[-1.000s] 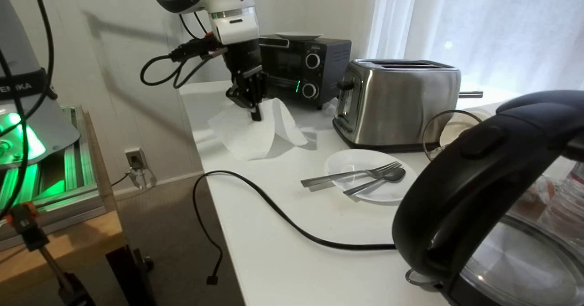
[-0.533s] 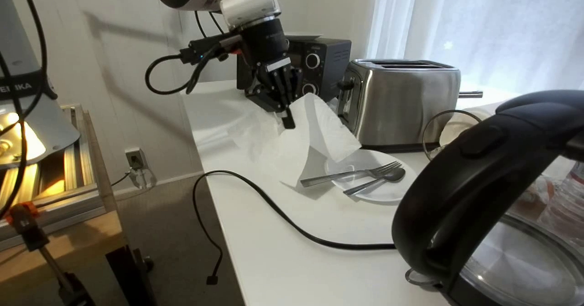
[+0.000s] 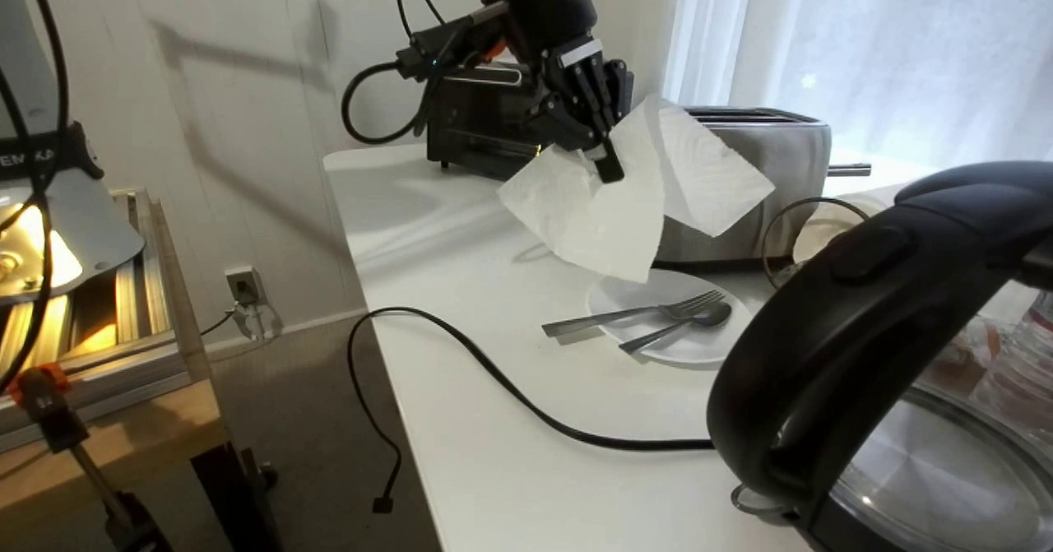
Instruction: Pick up the paper towel from the plate and use it to wipe the oven door and then place the paper towel to the right of the toaster
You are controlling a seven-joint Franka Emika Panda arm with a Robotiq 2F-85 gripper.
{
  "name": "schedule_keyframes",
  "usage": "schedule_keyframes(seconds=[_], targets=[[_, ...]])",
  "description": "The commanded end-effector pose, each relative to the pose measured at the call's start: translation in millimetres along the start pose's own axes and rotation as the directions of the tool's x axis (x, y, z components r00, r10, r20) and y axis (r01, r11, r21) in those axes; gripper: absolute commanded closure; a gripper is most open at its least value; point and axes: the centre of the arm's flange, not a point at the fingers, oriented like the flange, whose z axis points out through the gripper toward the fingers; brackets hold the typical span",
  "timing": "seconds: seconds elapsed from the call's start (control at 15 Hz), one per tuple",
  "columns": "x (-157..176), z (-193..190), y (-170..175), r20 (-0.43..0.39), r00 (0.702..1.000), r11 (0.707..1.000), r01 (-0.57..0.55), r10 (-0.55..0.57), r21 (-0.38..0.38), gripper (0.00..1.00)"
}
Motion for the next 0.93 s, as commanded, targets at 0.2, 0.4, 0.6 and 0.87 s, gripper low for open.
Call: schedule_keyframes(seconds=[0.2, 0.4, 0.6, 0.87], targets=[[16, 28, -13, -0.02, 0.998, 0.998, -0.057, 0.057, 0.006, 1.0], [11, 46, -15, -0.004, 0.998, 0.998, -0.064, 0.064, -0.001, 1.0], [7, 67, -11, 0.0, 0.996, 0.996, -0.089, 0.089, -0.009, 1.0], [9, 90, -3, -0.018, 0.993, 0.993, -0.119, 0.119, -0.025, 0.78]])
